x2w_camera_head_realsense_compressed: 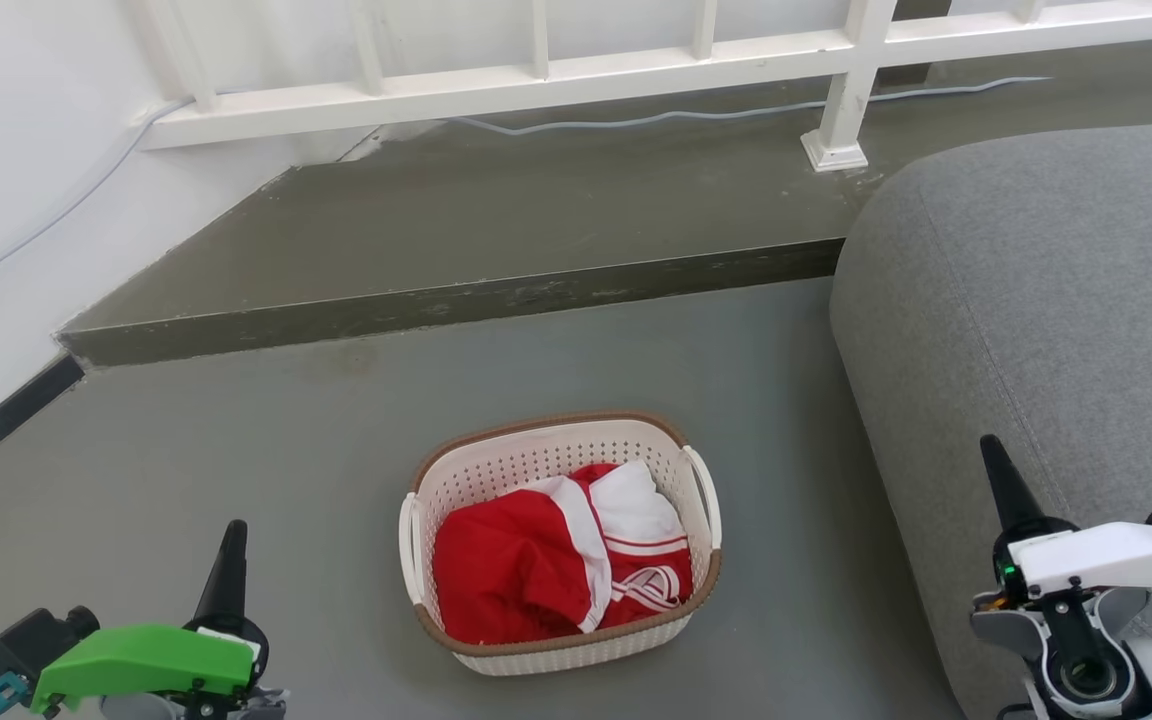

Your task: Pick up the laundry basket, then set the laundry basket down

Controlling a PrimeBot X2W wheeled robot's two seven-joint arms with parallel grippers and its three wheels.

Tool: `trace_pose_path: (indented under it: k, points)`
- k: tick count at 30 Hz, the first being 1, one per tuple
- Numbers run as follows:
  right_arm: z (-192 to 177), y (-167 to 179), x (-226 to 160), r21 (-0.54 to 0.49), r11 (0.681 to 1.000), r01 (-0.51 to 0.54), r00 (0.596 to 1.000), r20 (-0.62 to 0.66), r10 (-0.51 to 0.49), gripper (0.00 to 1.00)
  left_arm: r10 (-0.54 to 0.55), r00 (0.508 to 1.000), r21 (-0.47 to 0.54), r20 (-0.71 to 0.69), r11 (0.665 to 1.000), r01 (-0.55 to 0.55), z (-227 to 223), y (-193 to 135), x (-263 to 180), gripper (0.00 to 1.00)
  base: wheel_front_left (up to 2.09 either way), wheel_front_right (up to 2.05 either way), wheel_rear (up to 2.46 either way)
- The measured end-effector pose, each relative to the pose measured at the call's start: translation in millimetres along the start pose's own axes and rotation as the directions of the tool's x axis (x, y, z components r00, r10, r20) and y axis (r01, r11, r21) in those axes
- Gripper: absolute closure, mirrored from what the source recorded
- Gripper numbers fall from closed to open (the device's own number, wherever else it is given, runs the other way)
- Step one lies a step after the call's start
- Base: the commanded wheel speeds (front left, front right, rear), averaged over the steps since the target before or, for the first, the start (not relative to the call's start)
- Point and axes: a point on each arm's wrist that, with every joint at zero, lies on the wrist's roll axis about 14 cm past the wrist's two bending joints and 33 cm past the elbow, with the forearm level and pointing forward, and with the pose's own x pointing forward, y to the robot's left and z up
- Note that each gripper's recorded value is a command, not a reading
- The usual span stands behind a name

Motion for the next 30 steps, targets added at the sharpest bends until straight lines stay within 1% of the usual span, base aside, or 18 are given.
trace_pose_path:
  k: [6, 13, 14, 21, 30]
  points:
    - [6.1, 3.2, 2.3, 0.078, 0.997, -0.014, 1.0, 0.011, 0.014, 1.0, 0.001, 1.0, -0.072, -0.003, 0.997, -0.001, 2.3, 1.2, 0.9, 1.0, 0.0, 0.0, 0.0]
    - [11.5, 4.3, 2.9, 0.173, 0.985, -0.027, 0.999, 0.023, 0.024, 1.0, -0.018, 1.0, -0.157, 0.0, 0.987, 0.018, 6.5, -2.8, 3.9, 1.0, 0.0, 0.0, 0.0]
    - [13.4, 4.7, 3.0, 0.195, 0.98, -0.034, 0.999, 0.026, 0.029, 1.0, -0.019, 1.0, -0.184, 0.004, 0.983, 0.019, 8.0, -2.4, 4.0, 1.0, 0.0, 0.0, 0.0]
    - [20.5, 8.9, 4.9, 0.284, 0.957, -0.059, 0.998, 0.044, 0.049, 1.0, -0.029, 1.0, -0.263, 0.011, 0.964, 0.03, 12.5, -3.9, 6.1, 1.0, 0.0, 0.0, 0.0]
    - [29.5, 10.8, 5.0, 0.387, 0.918, -0.09, 0.995, 0.069, 0.069, 1.0, -0.044, 0.999, -0.369, 0.028, 0.928, 0.052, 19.8, -6.4, 8.6, 1.0, 0.0, 0.0, 0.0]
